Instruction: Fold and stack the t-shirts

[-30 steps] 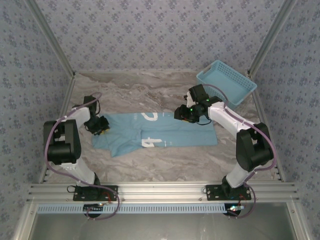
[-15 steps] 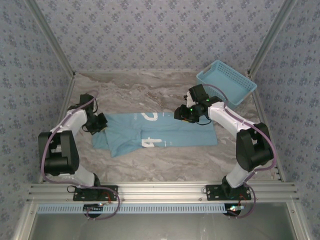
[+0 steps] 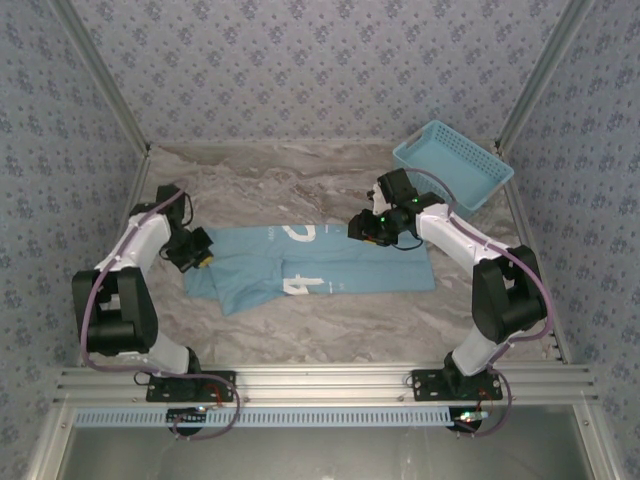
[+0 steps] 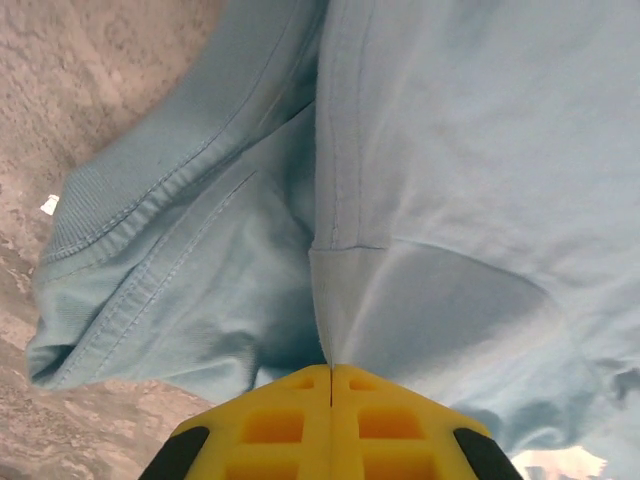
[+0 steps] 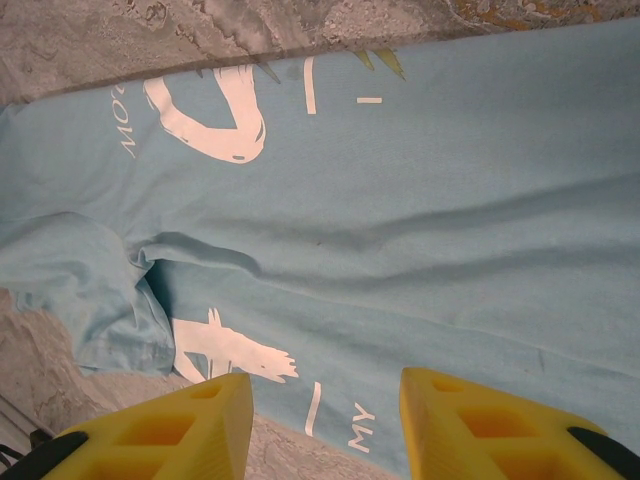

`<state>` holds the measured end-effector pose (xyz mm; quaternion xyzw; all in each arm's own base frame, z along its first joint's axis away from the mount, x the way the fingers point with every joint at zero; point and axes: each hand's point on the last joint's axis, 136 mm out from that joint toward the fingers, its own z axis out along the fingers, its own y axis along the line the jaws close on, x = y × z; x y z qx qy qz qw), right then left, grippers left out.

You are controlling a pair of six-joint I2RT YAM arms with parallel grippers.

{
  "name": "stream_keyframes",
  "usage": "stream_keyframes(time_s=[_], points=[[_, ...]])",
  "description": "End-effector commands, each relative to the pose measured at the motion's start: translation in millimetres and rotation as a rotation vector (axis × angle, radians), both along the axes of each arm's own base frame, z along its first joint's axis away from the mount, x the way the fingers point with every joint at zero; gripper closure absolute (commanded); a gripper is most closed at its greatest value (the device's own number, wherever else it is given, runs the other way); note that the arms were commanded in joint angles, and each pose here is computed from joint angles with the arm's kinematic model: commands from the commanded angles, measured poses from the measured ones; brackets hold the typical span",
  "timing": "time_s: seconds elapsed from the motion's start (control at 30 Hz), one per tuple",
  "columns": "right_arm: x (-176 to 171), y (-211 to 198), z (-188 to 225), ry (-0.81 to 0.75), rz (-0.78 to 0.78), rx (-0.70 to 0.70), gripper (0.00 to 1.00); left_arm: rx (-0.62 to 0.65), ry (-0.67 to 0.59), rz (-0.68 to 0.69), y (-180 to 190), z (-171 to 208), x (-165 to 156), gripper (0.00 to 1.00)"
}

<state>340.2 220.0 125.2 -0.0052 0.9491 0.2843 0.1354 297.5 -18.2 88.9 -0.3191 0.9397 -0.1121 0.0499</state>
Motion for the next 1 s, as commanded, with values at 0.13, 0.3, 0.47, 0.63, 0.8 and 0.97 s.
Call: stream_keyframes(time_s=[0.13, 0.3, 0.47, 0.63, 0.8, 0.97], points=[[-3, 1, 4, 0.003, 0.003, 0.017, 0.55, -0.02, 0.081, 0.035, 1, 14, 14, 1.0], [-12, -3, -7, 0.029, -0.002, 0.005, 0.55, -0.007, 0.121, 0.017, 4, 26, 30, 1.0], [-14, -4, -7, 0.028, -0.004, 0.006, 0.55, -0.004, 0.173, -0.011, 6, 30, 42, 1.0], [-14, -4, -8, 0.028, -0.005, 0.007, 0.55, 0.011, 0.213, -0.043, 9, 23, 52, 1.0], [-15, -4, -9, 0.029, -0.006, 0.006, 0.55, 0.059, 0.209, -0.044, 19, 14, 73, 1.0], [-20, -8, -12, 0.036, -0.012, -0.007, 0.55, 0.12, 0.211, -0.046, 31, -8, 94, 1.0]])
